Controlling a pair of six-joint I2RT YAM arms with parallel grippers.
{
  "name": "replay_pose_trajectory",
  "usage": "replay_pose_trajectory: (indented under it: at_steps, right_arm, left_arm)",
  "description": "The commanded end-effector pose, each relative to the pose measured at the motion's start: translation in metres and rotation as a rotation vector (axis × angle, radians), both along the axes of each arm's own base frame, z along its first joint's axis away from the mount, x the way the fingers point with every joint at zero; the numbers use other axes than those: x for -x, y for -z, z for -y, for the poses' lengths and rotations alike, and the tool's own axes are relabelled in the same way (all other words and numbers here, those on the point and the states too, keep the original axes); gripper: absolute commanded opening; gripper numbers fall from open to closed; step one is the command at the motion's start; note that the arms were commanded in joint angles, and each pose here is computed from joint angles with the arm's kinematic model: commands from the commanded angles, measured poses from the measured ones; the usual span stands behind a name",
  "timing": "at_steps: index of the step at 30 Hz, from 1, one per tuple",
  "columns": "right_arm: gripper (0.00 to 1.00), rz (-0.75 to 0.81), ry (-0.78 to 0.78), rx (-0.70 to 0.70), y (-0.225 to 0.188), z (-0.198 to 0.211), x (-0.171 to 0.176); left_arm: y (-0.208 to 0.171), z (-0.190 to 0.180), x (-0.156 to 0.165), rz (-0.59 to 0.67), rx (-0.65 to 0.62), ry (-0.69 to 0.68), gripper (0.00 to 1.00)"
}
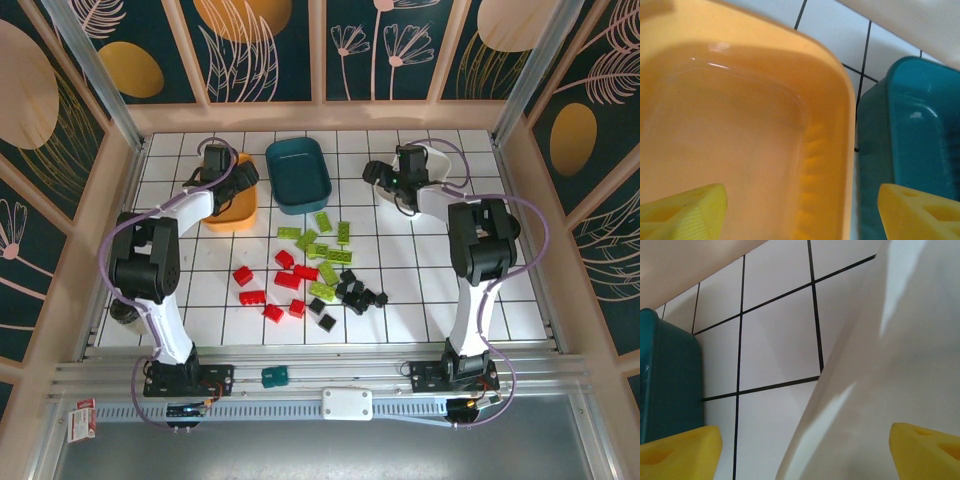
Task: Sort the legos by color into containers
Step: Move the container to the top-center of the table.
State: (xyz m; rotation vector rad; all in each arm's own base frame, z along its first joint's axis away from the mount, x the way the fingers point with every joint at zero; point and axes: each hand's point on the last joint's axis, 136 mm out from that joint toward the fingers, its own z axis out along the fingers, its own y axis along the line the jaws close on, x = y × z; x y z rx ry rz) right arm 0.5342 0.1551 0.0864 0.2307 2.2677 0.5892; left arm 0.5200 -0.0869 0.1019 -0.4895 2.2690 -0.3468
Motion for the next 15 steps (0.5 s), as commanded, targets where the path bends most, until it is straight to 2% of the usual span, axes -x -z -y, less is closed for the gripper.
replay_pose_trajectory:
  at_steps: [1, 6, 15]
  right_arm:
    - [0.81, -0.03, -0.066, -0.001, 0.008, -0.016, -0.003]
    - [0.68, -0.067, -0.106, 0.0, 0.021, -0.027, -0.002]
    - [0.63, -0.069, -0.226, 0.007, 0.027, -0.064, 0.004]
  left_arm:
    - [0.005, 0.016, -0.011, -0.001, -0.032, 0.074, 0.79]
    - [0.026, 0.033, -0.02, -0.043, -0.055, 0.124, 0.75]
    - [0.033, 0.071, -0.022, -0.037, -0.005, 0.212, 0.74]
